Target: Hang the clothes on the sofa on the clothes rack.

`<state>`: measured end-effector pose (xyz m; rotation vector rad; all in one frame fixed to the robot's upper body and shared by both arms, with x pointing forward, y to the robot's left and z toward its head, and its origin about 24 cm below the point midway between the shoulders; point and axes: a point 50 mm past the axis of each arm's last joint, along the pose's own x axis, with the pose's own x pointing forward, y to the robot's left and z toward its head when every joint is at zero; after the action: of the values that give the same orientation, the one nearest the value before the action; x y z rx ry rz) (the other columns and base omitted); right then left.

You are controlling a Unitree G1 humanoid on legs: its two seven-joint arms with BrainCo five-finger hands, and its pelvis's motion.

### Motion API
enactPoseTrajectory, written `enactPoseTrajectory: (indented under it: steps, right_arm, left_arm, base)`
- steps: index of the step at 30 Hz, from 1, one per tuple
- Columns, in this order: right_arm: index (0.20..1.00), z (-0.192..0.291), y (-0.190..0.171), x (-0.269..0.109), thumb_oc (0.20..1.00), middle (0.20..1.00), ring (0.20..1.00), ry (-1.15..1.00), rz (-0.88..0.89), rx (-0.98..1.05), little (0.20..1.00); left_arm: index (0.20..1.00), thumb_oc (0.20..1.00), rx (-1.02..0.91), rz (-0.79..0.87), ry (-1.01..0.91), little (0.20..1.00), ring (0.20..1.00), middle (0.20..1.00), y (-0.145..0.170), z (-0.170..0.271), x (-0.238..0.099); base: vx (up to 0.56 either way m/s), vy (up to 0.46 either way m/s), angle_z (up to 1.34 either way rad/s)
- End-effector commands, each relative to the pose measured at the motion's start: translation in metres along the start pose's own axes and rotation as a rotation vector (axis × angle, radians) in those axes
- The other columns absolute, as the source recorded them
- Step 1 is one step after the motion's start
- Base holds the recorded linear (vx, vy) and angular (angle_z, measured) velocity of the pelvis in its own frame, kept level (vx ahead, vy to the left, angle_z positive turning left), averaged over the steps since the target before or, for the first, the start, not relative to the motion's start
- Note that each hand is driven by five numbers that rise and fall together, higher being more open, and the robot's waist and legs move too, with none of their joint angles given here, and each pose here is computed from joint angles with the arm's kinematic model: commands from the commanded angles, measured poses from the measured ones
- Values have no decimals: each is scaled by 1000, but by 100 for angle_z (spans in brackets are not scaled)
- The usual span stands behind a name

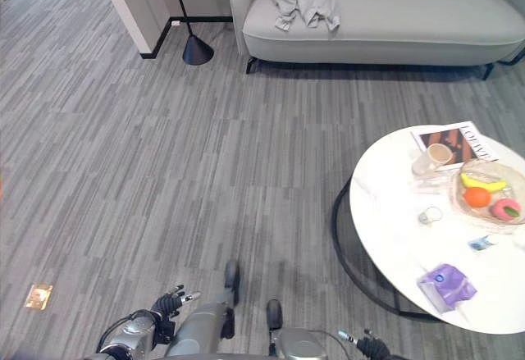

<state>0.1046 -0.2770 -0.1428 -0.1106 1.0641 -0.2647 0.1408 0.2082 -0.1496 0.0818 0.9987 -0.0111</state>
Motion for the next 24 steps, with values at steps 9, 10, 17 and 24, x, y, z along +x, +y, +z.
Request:
enactPoseTrajectory:
  steps: [9, 10, 17, 24]
  right_arm:
    - [1000, -15, -13, -8, 1000, 1000, 1000, 8, 13, -96, 1000]
    - [1000, -15, -14, -8, 1000, 1000, 1000, 8, 13, -96, 1000]
    - [1000, -9, -13, -6, 1000, 1000, 1000, -1, 7, -98, 1000]
    - [1000, -23, -10, -7, 1000, 1000, 1000, 55, 7, -81, 1000]
  left_arm:
    - [1000, 1000, -42, 71, 10, 1000, 1000, 1000, 24, -15, -9]
    - [1000, 1000, -43, 70, 9, 1000, 1000, 1000, 24, -15, -9]
    - [1000, 1000, -36, 81, -77, 1000, 1000, 1000, 29, 13, -4]
    - [1000, 1000, -18, 79, -121, 1000, 1000, 1000, 25, 28, 0]
  base:
    - [398, 140, -42]
    - [231, 98, -16]
    - [308, 77, 11]
    - [387, -145, 27]
